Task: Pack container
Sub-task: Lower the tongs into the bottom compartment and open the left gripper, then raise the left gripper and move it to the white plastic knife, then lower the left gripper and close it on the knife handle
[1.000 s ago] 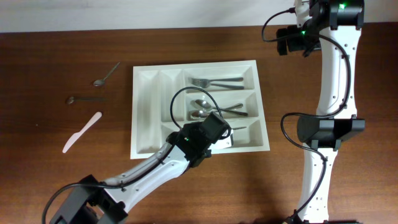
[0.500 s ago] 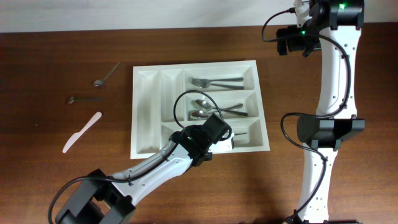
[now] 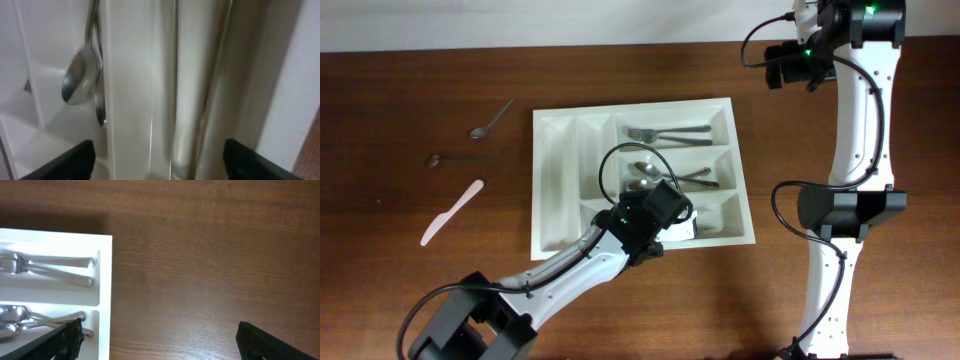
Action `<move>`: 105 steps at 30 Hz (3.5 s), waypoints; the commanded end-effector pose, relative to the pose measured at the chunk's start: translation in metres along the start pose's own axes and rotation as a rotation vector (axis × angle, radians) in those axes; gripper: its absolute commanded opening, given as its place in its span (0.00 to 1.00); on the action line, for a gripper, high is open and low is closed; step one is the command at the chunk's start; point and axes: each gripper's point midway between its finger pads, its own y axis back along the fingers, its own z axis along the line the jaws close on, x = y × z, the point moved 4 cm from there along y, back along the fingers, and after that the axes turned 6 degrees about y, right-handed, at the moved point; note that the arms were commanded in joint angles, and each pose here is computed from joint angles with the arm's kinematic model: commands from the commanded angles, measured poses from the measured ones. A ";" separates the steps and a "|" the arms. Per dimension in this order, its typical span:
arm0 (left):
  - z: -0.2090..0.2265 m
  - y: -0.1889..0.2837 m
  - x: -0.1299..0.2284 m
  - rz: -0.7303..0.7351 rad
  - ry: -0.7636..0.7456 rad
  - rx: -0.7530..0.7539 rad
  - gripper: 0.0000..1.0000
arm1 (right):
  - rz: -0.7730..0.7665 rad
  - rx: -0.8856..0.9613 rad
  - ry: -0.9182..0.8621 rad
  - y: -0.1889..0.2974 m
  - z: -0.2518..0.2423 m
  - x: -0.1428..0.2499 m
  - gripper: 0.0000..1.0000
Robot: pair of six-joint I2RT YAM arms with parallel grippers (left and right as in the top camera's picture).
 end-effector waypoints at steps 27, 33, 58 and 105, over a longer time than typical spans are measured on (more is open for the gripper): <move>0.198 0.082 0.050 -0.051 0.972 -1.078 0.99 | -0.037 -0.005 0.000 0.018 0.003 -0.002 0.99; 0.212 0.082 0.102 0.014 1.184 -1.074 0.99 | -0.036 -0.005 0.000 0.018 0.003 -0.002 0.99; 0.132 0.030 0.231 0.299 1.845 -0.240 0.99 | -0.036 -0.005 0.000 0.018 0.003 -0.002 0.99; 0.092 0.020 0.349 0.666 1.775 -0.126 0.80 | -0.036 -0.005 0.000 0.018 0.003 -0.002 0.99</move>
